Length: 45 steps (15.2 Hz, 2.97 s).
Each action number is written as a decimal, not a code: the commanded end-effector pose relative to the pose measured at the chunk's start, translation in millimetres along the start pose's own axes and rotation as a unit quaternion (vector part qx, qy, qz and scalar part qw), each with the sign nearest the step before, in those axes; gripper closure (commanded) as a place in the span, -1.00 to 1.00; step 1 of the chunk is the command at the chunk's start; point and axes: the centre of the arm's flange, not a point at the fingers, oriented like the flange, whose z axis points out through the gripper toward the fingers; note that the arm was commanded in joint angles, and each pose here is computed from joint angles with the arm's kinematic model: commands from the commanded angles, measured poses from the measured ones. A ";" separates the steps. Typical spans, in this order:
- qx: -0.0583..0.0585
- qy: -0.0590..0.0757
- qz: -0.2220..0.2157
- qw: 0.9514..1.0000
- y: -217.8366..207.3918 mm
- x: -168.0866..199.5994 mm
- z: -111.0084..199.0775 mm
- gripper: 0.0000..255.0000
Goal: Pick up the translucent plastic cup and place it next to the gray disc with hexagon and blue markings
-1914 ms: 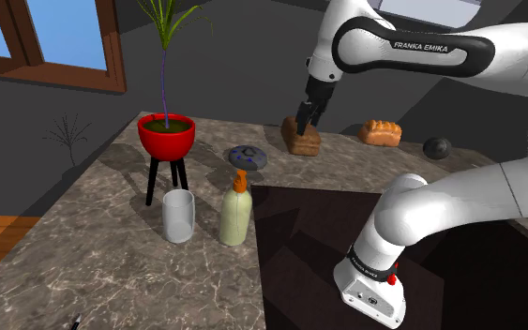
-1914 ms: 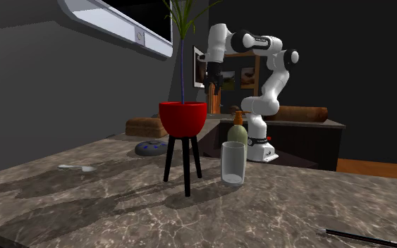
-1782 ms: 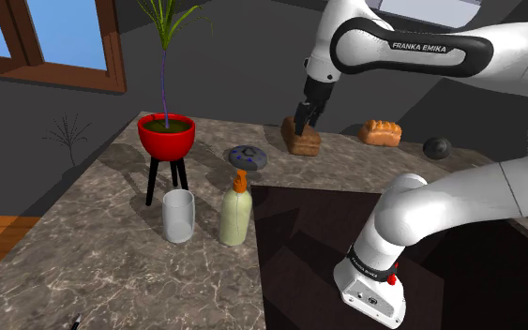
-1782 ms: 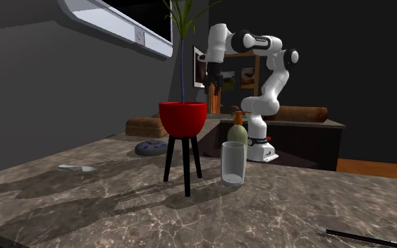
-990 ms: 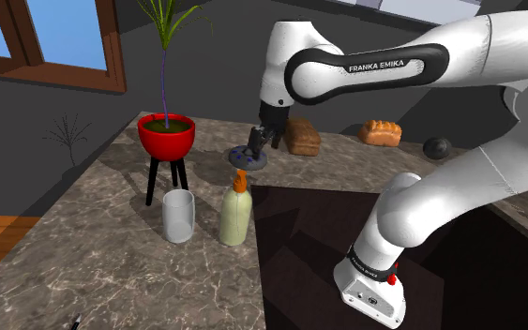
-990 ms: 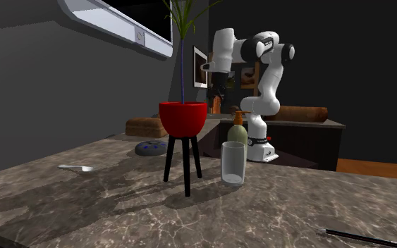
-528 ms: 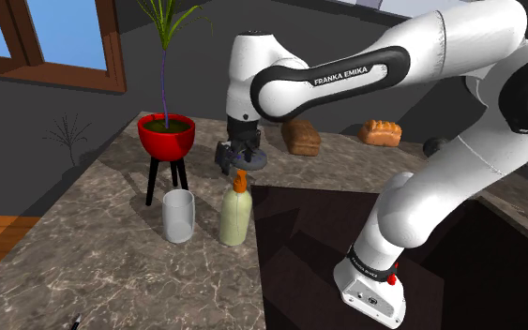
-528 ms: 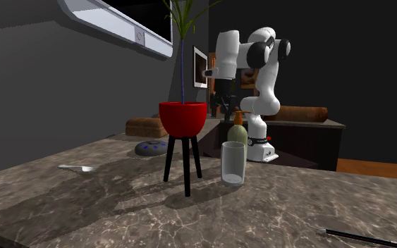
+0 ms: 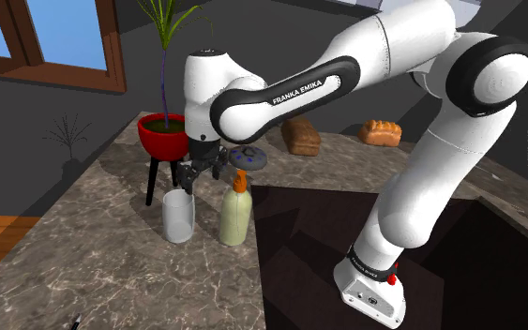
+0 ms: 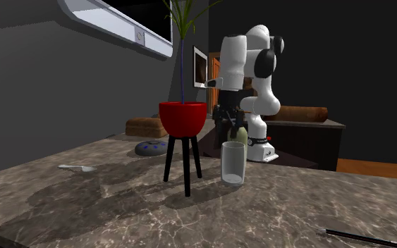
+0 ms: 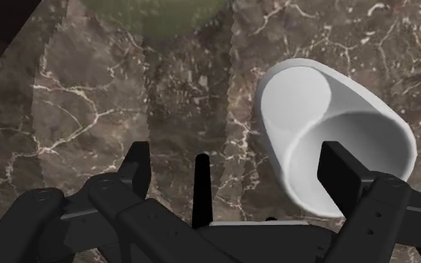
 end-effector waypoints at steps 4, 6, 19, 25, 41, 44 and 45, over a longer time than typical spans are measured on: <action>0.002 0.000 0.002 1.000 -32.8 12.4 22.1 -1.00; 0.002 0.000 0.002 1.000 -32.8 12.4 32.7 -1.00; 0.002 0.000 0.002 1.000 -33.0 12.4 51.5 1.00; 0.002 0.000 0.002 1.000 -33.5 12.1 52.1 1.00; 0.002 0.000 0.002 1.000 -29.2 16.2 -22.2 1.00; 0.002 0.000 0.002 1.000 -28.4 17.1 -38.0 1.00; 0.002 0.000 0.002 1.000 -28.1 17.3 -43.2 1.00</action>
